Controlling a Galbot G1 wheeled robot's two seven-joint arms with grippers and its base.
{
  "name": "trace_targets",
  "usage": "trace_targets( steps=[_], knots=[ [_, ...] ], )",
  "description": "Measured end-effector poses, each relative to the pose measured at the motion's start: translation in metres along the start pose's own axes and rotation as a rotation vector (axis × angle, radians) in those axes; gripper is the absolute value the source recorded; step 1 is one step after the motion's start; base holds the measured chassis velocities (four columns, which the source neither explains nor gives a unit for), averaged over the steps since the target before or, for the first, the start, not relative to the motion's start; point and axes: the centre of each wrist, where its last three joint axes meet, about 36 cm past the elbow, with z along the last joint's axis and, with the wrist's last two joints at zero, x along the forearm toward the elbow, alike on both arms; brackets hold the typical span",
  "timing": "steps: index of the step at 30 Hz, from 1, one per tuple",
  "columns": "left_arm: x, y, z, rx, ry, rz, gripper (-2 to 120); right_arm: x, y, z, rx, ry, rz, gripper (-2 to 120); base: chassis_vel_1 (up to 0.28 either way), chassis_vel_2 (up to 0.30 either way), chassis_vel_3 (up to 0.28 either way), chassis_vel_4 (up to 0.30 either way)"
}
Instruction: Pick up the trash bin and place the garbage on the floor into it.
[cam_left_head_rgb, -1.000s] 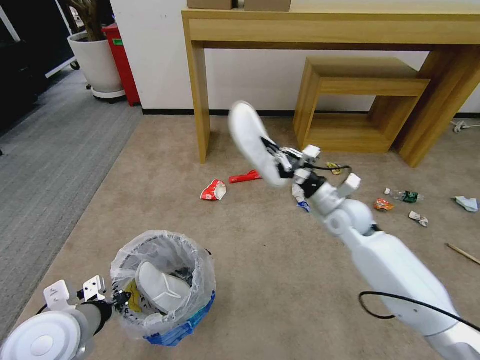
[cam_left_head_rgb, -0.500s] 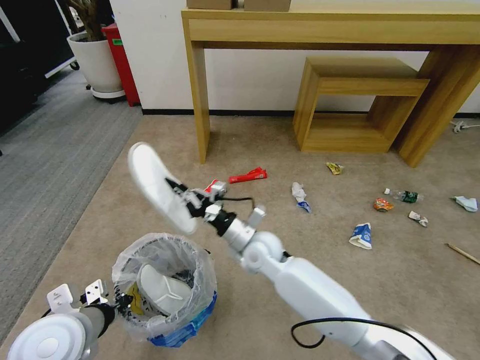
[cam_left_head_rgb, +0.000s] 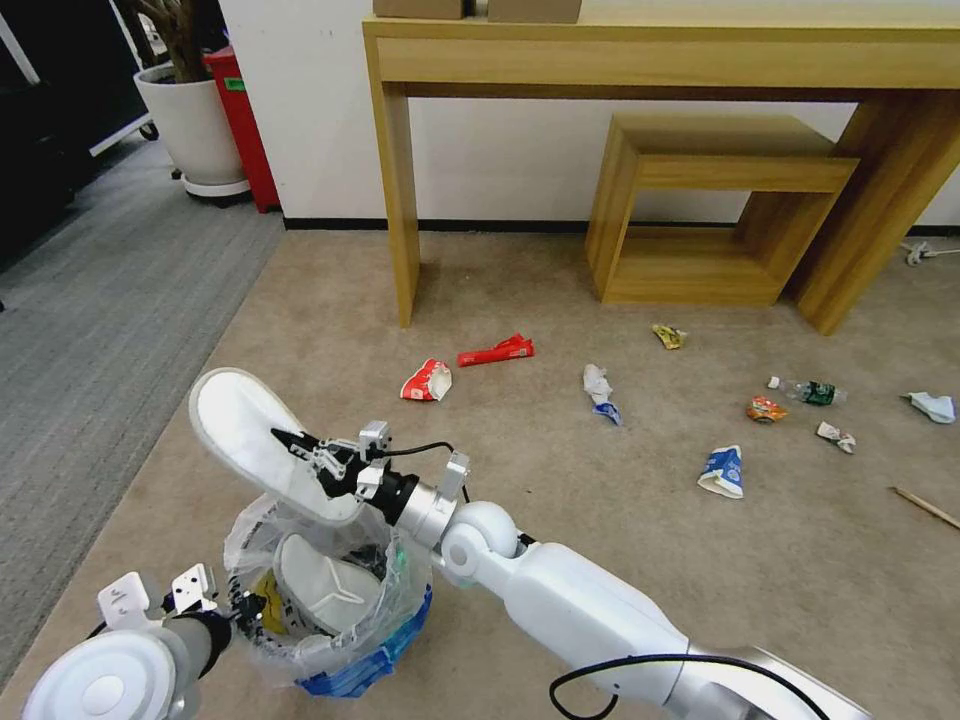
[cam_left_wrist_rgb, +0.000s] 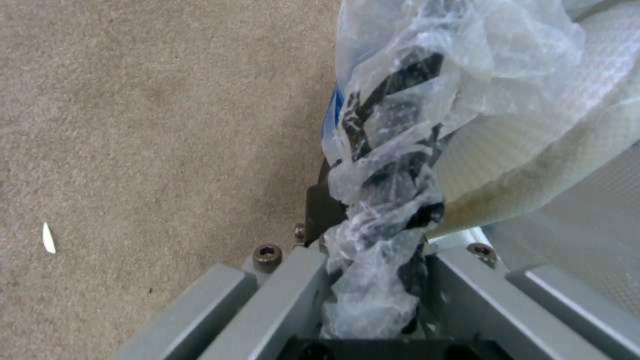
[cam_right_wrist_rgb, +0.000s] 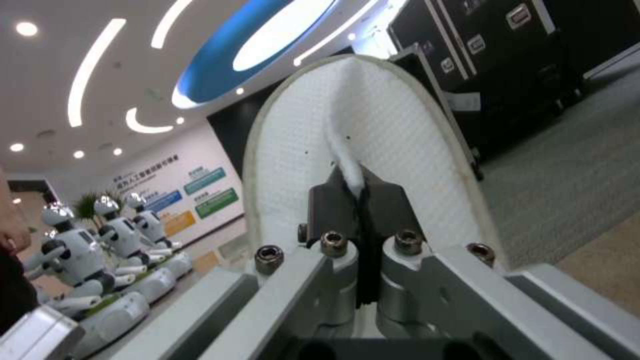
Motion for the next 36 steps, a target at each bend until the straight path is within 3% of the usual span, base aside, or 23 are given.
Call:
trace_targets(
  steps=[36],
  knots=[
    [0.014,-0.001,0.002,-0.001,-0.019,0.001,0,0.033,-0.014,0.013,0.075,0.070,-0.032,0,0.000,0.000,0.000,0.000]
  ],
)
